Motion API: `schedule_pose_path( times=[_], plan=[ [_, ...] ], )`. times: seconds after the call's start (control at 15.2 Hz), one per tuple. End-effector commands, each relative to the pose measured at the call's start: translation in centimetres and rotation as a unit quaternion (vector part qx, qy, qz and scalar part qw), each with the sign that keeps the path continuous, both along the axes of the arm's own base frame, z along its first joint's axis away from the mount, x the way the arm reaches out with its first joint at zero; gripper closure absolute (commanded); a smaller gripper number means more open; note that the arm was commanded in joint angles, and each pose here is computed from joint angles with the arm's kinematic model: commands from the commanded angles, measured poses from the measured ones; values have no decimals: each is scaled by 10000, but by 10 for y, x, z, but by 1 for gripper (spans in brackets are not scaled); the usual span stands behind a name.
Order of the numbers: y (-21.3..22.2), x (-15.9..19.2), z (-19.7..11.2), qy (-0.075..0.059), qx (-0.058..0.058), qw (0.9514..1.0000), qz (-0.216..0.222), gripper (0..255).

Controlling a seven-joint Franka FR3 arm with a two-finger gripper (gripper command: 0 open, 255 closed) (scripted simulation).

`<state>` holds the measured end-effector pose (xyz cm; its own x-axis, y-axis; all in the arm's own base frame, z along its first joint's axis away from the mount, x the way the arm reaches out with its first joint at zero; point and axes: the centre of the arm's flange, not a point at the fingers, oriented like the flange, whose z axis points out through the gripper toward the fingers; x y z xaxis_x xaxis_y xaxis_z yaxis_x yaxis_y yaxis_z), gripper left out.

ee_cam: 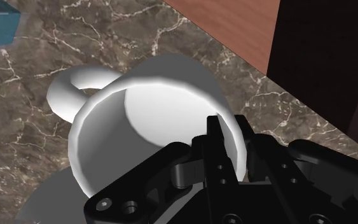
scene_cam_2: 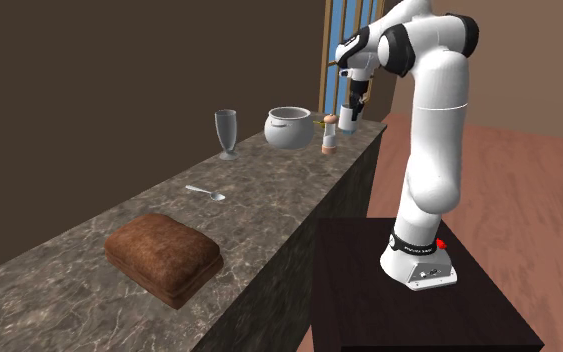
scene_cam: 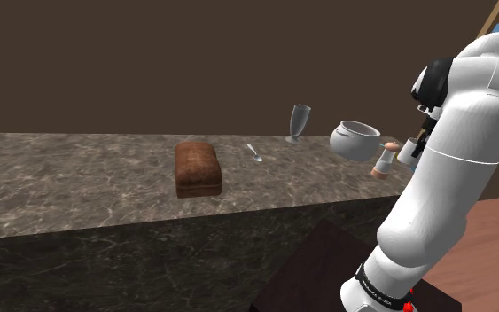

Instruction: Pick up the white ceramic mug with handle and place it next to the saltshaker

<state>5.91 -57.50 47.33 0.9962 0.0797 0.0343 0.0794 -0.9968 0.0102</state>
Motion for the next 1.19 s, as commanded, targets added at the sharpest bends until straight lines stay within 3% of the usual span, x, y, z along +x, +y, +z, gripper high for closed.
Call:
schedule_pose_path(
  times=[0.0,1.12],
  plan=[
    [1,-1,-11,-1,-3,10000,0,255],
    [1,-1,-100,-1,-3,10000,0,255]
  ],
)
